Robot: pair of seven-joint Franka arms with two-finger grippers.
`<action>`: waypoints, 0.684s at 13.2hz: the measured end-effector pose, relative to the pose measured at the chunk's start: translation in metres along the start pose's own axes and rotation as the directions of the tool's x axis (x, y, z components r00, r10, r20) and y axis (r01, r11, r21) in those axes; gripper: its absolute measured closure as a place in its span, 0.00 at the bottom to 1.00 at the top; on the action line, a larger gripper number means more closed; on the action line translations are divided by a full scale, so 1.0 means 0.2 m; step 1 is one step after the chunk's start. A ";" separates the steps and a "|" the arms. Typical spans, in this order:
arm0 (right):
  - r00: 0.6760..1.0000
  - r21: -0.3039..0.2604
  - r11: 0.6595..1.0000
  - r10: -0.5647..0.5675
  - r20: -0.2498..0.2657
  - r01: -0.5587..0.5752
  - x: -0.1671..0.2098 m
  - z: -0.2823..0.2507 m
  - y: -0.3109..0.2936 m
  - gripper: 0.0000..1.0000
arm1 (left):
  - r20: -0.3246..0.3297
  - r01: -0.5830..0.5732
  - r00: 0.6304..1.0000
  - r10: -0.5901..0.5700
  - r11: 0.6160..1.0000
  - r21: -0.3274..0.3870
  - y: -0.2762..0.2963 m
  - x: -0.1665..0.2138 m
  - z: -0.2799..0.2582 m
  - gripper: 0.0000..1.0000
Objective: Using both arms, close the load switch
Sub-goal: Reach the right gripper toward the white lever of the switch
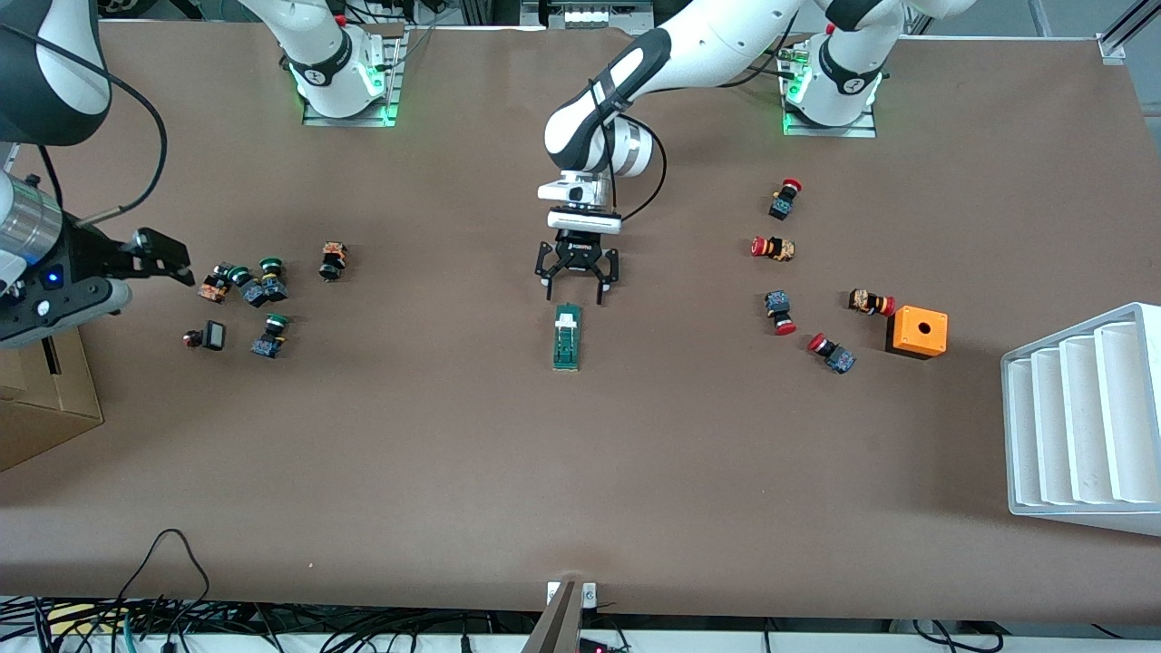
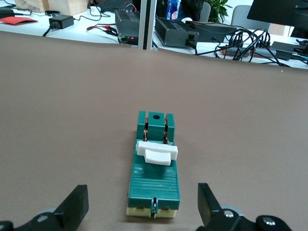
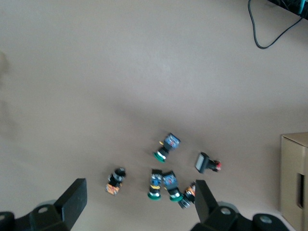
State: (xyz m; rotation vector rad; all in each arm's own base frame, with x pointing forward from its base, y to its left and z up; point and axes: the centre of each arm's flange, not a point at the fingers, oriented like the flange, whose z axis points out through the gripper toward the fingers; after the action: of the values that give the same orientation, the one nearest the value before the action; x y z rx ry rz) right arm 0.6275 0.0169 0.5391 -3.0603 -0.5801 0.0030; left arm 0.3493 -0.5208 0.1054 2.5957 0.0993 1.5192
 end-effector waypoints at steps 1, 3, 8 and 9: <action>0.999 0.014 0.999 0.044 -0.021 -0.043 0.04 0.03 -0.03 0.01 | -0.002 0.002 1.000 -0.002 1.000 0.000 0.00 -0.01 0.01 0.00; 0.987 0.023 0.989 0.148 -0.059 -0.147 0.14 0.10 -0.13 0.01 | -0.009 0.001 1.000 -0.001 1.000 -0.002 0.01 -0.01 0.03 0.00; 0.907 0.111 0.908 0.414 -0.081 -0.404 0.35 0.35 -0.35 0.01 | -0.066 -0.052 0.997 0.050 0.998 -0.030 0.03 -0.01 0.06 0.00; 0.882 0.122 0.883 0.464 -0.084 -0.453 0.39 0.40 -0.39 0.01 | -0.077 -0.063 0.995 0.061 0.998 -0.024 0.04 -0.02 0.07 0.00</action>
State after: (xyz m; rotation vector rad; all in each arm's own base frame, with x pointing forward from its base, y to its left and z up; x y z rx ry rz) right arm 0.6709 0.1210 0.4607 -2.9911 0.1581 -0.1231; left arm 0.3583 -0.5296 0.0960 2.5427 0.0059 1.6295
